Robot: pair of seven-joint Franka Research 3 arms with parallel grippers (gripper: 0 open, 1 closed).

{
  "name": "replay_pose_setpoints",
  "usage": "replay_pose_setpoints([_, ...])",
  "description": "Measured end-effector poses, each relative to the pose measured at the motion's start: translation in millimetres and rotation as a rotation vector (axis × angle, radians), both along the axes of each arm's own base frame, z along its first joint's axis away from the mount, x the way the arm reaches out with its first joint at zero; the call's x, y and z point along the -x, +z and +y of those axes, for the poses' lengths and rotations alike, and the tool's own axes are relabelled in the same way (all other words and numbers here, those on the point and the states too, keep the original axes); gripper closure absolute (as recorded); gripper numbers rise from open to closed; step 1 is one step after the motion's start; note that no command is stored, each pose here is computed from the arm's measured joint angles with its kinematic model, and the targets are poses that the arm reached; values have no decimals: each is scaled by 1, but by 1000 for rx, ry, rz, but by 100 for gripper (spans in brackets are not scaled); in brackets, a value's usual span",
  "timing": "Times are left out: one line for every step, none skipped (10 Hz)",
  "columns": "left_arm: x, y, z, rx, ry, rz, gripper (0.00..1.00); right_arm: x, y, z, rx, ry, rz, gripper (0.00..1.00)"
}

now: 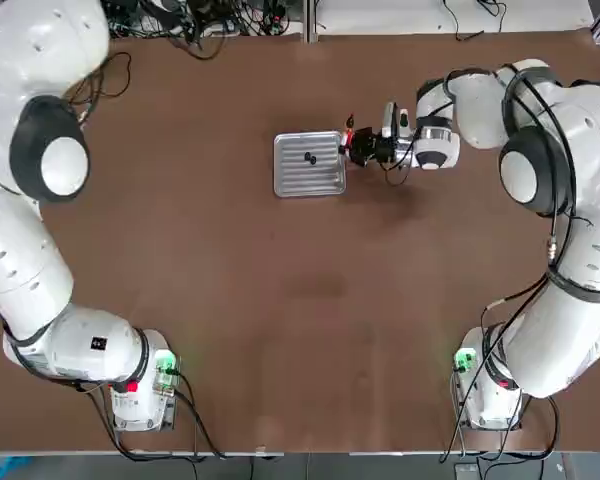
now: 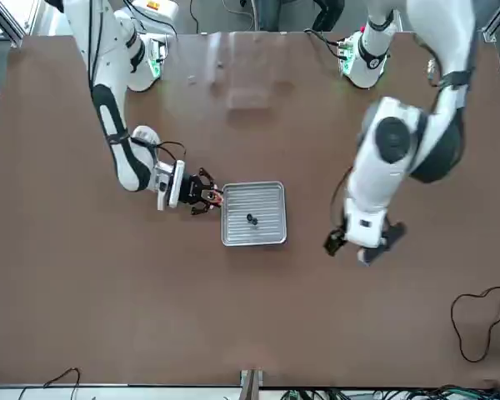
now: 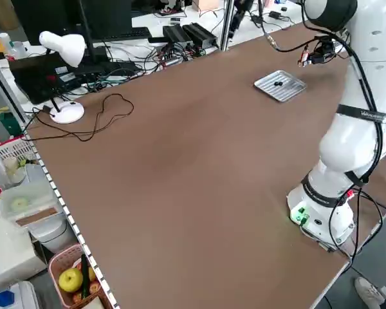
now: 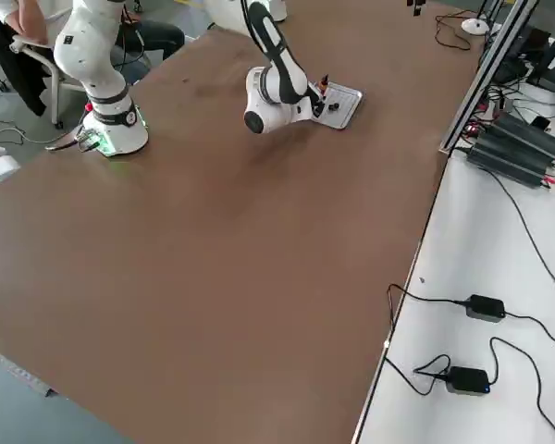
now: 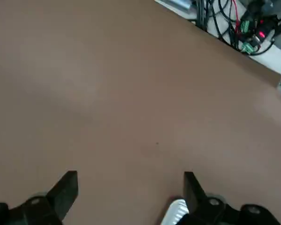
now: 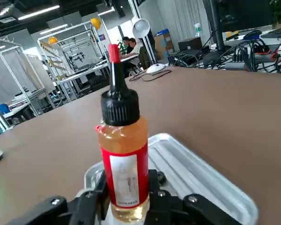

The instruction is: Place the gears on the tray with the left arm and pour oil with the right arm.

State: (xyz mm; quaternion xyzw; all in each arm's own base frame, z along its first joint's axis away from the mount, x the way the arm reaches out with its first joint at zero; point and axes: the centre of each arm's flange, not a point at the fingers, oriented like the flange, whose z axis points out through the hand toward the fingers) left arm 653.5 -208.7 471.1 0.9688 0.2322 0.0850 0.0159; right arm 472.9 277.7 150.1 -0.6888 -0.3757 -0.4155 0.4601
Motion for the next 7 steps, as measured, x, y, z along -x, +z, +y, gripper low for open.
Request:
replay_pose_setpoints([0,21,42,-8,-41,23,0,10,-1,19,8,-22,13,64])
replay_pose_setpoints([2,40,75,-6,-90,34,0,18,-1,34,8,-44,26,64])
replay_pose_setpoints([4,51,98,-11,-135,43,0,25,-1,49,15,-67,38,64])
replay_pose_setpoints([9,58,112,-18,-185,62,0,30,1,60,38,-80,42,64])
replay_pose_setpoints([16,67,117,-11,-223,88,0,32,3,68,64,-95,48,64])
replay_pose_setpoints([30,82,122,-8,-261,121,0,34,5,74,92,-114,68,64])
replay_pose_setpoints([47,99,132,-8,-305,174,0,36,7,80,125,-131,95,64])
